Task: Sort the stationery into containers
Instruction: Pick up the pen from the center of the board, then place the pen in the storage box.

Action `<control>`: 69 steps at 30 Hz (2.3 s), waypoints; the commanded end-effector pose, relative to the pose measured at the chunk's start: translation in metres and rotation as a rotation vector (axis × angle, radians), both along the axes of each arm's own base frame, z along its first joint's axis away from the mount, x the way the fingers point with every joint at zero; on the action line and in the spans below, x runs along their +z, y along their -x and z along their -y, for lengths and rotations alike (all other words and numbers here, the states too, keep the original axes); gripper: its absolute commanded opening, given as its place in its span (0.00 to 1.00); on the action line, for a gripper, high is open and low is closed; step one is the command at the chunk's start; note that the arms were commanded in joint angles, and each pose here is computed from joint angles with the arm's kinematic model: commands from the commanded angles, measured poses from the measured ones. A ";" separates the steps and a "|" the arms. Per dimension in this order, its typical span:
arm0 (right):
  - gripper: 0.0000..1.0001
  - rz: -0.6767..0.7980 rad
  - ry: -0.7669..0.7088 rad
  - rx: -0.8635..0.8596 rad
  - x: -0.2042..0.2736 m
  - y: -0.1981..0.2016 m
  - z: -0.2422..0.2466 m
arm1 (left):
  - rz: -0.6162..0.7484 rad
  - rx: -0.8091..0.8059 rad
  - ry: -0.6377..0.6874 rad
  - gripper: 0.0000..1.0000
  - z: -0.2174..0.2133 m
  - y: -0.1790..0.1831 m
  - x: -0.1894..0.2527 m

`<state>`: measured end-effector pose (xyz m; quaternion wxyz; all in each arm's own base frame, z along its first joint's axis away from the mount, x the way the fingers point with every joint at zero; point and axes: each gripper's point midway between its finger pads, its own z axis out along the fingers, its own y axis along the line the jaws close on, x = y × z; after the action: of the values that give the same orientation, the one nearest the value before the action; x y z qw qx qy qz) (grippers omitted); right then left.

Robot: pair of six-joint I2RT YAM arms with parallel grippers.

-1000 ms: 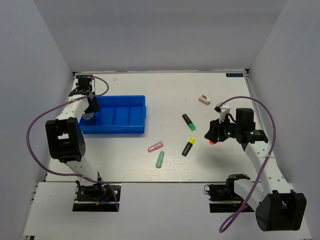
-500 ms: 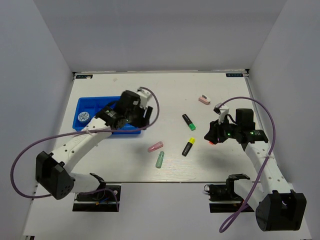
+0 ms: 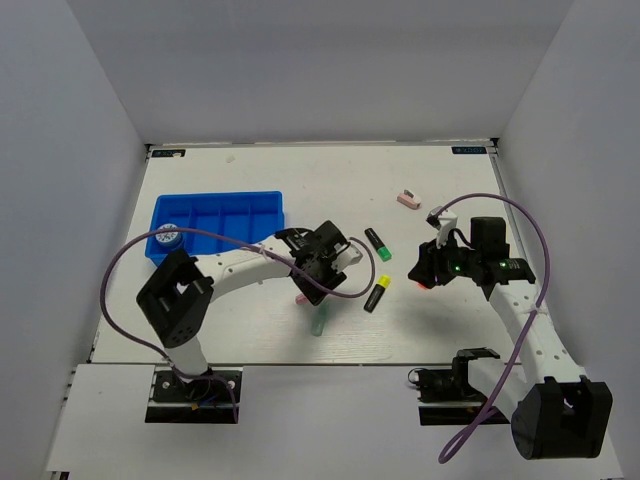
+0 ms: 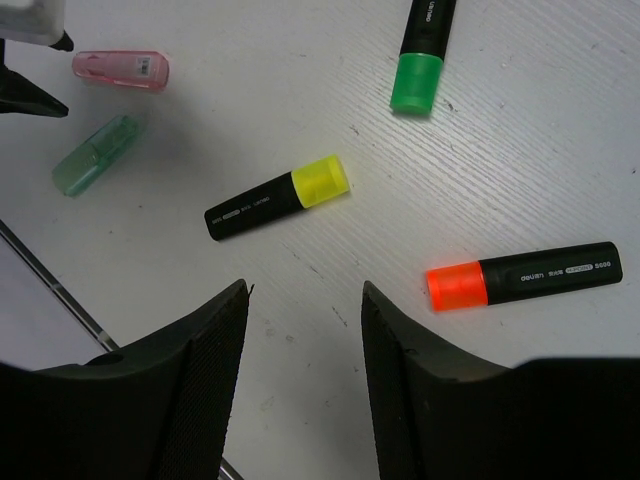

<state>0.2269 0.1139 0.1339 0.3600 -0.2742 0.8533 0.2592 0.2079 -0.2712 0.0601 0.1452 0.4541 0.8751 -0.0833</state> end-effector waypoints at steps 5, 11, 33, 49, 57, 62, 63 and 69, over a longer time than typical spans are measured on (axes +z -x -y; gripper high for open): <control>0.53 0.039 -0.001 0.015 0.014 -0.006 0.000 | 0.038 -0.008 0.053 0.61 0.014 -0.030 0.000; 0.54 0.040 0.000 0.017 0.014 -0.006 0.000 | 0.005 0.005 0.037 0.63 0.011 -0.040 -0.018; 0.54 0.047 -0.005 0.024 0.016 -0.006 -0.001 | 0.030 0.026 0.030 0.13 0.015 -0.041 -0.025; 0.54 0.072 -0.014 0.032 0.023 -0.005 -0.003 | 0.413 0.921 0.124 0.09 -0.211 -0.174 0.144; 0.54 0.069 -0.016 0.028 0.023 -0.004 -0.003 | 0.371 1.123 0.009 0.10 -0.292 -0.195 0.106; 0.54 0.061 -0.011 0.029 0.020 -0.005 -0.002 | 0.344 1.139 -0.041 0.19 -0.300 -0.202 0.090; 0.54 0.057 -0.013 0.030 0.020 -0.004 -0.003 | 0.333 1.143 -0.051 0.24 -0.302 -0.202 0.084; 0.55 0.059 -0.009 0.029 0.019 -0.004 -0.002 | 0.286 1.148 -0.094 0.61 -0.306 -0.193 0.062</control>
<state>0.2236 0.1139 0.1350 0.3593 -0.2831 0.8506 0.2595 0.4025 0.0273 0.1174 0.2559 -0.0697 0.9592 0.0984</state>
